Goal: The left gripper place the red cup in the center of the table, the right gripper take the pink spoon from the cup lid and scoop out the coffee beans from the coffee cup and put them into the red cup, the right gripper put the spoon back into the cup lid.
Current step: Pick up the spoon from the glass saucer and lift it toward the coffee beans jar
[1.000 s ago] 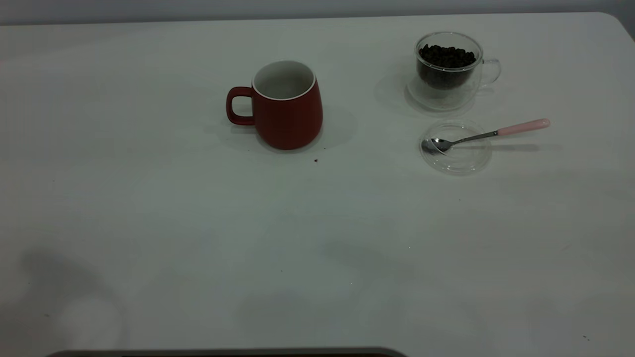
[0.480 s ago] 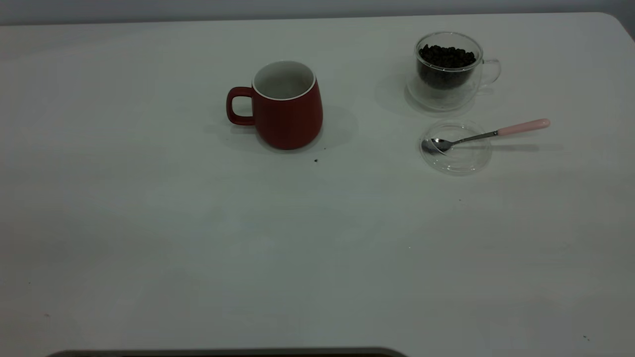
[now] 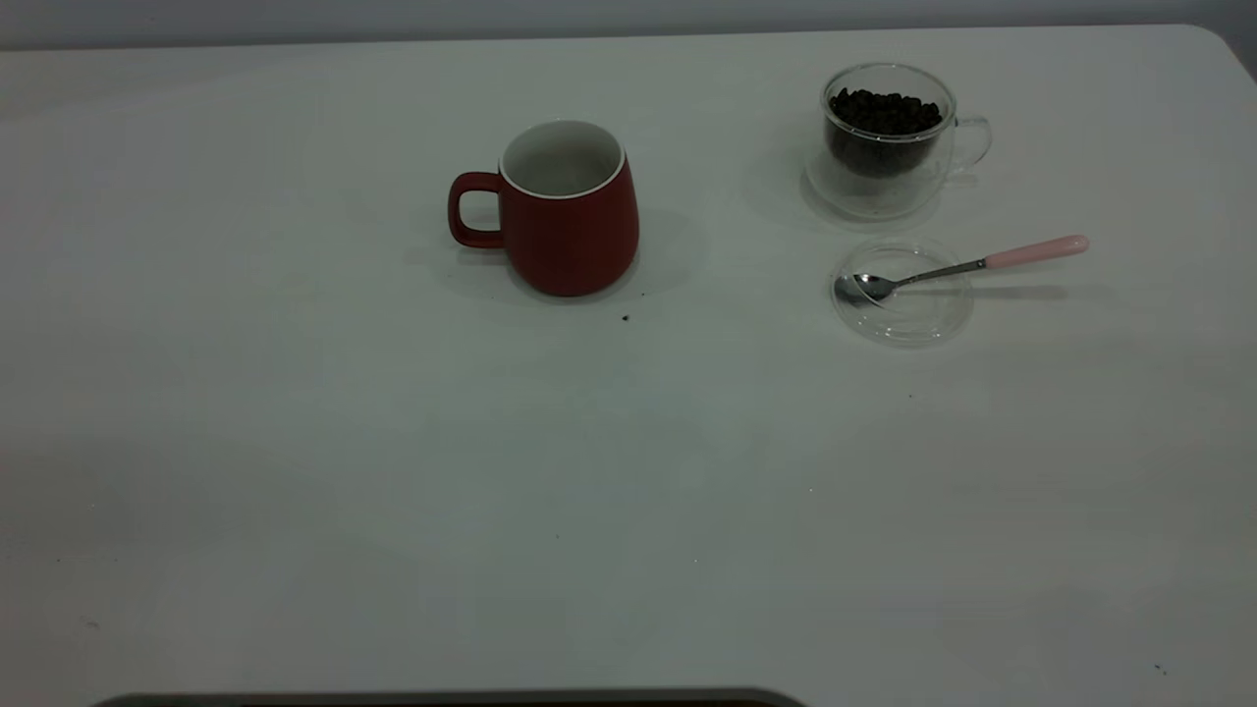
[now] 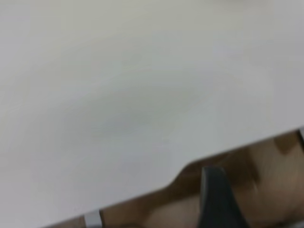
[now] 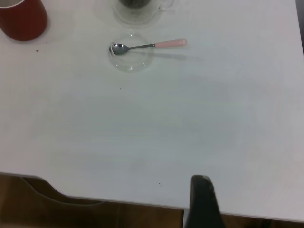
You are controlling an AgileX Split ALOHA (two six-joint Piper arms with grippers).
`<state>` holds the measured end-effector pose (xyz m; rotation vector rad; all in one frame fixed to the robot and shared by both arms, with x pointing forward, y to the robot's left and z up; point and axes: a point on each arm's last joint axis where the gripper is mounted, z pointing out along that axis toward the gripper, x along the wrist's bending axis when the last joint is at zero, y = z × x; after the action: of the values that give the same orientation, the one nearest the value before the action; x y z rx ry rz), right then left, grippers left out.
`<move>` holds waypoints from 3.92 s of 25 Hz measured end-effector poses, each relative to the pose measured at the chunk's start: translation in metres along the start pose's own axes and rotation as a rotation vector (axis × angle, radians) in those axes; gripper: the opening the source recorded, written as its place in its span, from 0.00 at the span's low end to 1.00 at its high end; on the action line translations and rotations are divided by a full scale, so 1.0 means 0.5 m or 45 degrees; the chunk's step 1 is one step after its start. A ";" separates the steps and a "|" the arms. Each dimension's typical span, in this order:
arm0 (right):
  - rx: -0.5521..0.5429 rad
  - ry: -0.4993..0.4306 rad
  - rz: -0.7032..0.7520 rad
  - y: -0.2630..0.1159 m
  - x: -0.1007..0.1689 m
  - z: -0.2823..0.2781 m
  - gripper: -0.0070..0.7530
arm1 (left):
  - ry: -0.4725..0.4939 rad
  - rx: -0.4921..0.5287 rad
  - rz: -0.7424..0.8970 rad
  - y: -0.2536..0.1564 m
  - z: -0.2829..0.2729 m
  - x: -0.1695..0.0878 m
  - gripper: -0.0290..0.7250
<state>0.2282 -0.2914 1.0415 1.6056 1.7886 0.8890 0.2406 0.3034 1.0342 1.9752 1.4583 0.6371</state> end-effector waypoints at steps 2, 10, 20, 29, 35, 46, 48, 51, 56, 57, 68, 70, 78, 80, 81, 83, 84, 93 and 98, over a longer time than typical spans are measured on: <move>0.000 0.000 0.000 0.000 0.000 0.000 0.75 | 0.002 -0.058 -0.003 -0.010 -0.009 0.000 0.69; 0.000 0.000 0.000 0.000 0.000 0.000 0.75 | 0.175 -0.133 -0.159 -0.027 -0.022 -0.006 0.69; 0.000 0.000 0.000 0.000 0.000 0.000 0.75 | 0.298 -0.124 -0.272 -0.027 -0.022 -0.010 0.69; 0.000 0.000 0.000 0.000 0.000 0.000 0.75 | 0.301 -0.124 -0.274 -0.027 -0.022 -0.010 0.69; 0.000 0.000 0.000 0.000 0.000 0.000 0.75 | 0.296 -0.125 -0.275 -0.027 -0.022 -0.011 0.69; -0.072 -0.001 0.002 0.010 0.000 0.000 0.75 | 0.294 -0.125 -0.276 -0.027 -0.022 -0.011 0.69; -0.100 -0.003 0.002 0.014 0.000 -0.001 0.75 | 0.294 -0.125 -0.276 -0.027 -0.022 -0.011 0.69; -0.103 0.016 0.009 0.015 0.002 -0.001 0.75 | 0.294 -0.125 -0.276 -0.027 -0.022 -0.011 0.69; -0.172 0.077 0.075 0.027 0.010 -0.001 0.75 | 0.294 -0.125 -0.276 -0.027 -0.022 -0.011 0.69; -0.174 0.106 0.106 0.034 0.013 0.002 0.75 | 0.294 -0.125 -0.276 -0.027 -0.022 -0.011 0.69; 0.239 0.238 0.222 0.165 0.009 0.230 0.85 | 0.294 -0.125 -0.276 -0.027 -0.022 -0.011 0.69; 0.308 0.268 0.212 0.172 0.007 0.293 0.84 | 0.294 -0.125 -0.276 -0.027 -0.022 -0.011 0.69; 0.531 0.313 0.186 0.184 -0.012 0.579 0.82 | 0.294 -0.125 -0.276 -0.027 -0.022 -0.011 0.69; 0.595 0.348 0.214 0.176 -0.021 0.646 0.82 | 0.294 -0.125 -0.276 -0.027 -0.022 -0.011 0.69; 0.627 0.377 0.237 0.170 -0.027 0.679 0.81 | 0.294 -0.125 -0.276 -0.027 -0.022 -0.011 0.69; 0.674 0.443 0.286 0.161 -0.044 0.730 0.80 | 0.294 -0.125 -0.276 -0.027 -0.022 -0.011 0.69; 0.684 0.463 0.317 0.157 -0.058 0.753 0.80 | 0.293 -0.125 -0.276 -0.027 -0.022 -0.012 0.69; 0.575 0.396 0.536 0.168 -0.245 0.822 0.79 | 0.293 -0.125 -0.276 -0.027 -0.022 -0.012 0.69; 0.618 0.522 0.653 0.126 -0.306 0.878 0.79 | 0.293 -0.124 -0.273 -0.027 -0.022 -0.012 0.69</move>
<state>0.6277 -0.3947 0.8179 2.4080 2.0087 1.1321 0.2223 0.3028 1.0323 1.6854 1.7139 0.8432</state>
